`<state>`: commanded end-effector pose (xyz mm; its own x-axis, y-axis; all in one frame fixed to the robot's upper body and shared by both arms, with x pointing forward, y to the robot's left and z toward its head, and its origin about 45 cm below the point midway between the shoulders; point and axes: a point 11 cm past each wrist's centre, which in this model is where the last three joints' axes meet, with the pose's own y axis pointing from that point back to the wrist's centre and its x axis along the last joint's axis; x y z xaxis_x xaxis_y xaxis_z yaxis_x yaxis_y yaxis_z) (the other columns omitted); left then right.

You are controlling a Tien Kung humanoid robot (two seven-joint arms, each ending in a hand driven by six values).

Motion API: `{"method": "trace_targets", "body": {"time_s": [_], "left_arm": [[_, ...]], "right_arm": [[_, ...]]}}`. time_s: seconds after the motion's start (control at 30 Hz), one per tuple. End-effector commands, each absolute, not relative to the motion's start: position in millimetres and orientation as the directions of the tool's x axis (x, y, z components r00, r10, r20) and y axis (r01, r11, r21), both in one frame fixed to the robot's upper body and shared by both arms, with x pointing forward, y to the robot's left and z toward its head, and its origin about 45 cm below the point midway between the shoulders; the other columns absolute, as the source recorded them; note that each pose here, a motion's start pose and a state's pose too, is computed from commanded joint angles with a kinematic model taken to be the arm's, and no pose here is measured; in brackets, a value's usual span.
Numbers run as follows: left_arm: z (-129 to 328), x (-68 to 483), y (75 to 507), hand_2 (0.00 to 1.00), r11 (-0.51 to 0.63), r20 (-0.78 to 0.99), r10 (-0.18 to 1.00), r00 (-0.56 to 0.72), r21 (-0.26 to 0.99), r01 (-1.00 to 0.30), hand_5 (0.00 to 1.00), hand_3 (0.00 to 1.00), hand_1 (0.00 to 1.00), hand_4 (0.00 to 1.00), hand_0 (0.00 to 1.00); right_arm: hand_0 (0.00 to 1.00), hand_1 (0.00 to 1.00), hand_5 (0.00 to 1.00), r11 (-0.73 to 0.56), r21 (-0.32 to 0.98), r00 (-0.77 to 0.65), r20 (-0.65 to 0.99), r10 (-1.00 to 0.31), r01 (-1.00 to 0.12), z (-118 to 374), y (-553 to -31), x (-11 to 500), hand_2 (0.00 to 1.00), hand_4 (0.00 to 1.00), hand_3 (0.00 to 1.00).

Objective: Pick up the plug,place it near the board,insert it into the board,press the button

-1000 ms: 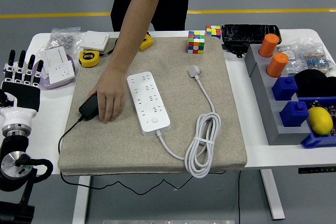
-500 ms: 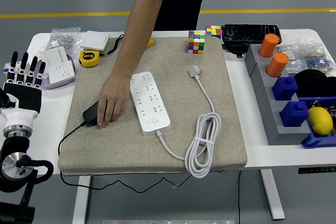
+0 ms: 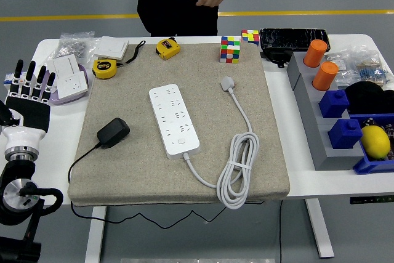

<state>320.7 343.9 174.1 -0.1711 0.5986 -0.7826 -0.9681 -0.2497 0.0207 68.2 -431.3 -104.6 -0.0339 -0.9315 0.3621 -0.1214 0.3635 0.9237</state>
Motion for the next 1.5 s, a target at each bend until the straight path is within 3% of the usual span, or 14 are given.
{"method": "trace_targets", "body": {"time_s": [1.5], "left_arm": [[172.7, 321.3, 340.9, 0.705, -0.237, -0.774, 0.611, -0.168, 0.024, -0.971, 0.998, 0.731, 0.743, 0.998, 0.728]], "right_arm": [[0.831, 0.723, 0.981, 0.364, 0.923, -0.034, 0.362, -0.931, -0.126, -104.5, -431.6, 68.4, 0.720, 0.998, 0.762]]}}
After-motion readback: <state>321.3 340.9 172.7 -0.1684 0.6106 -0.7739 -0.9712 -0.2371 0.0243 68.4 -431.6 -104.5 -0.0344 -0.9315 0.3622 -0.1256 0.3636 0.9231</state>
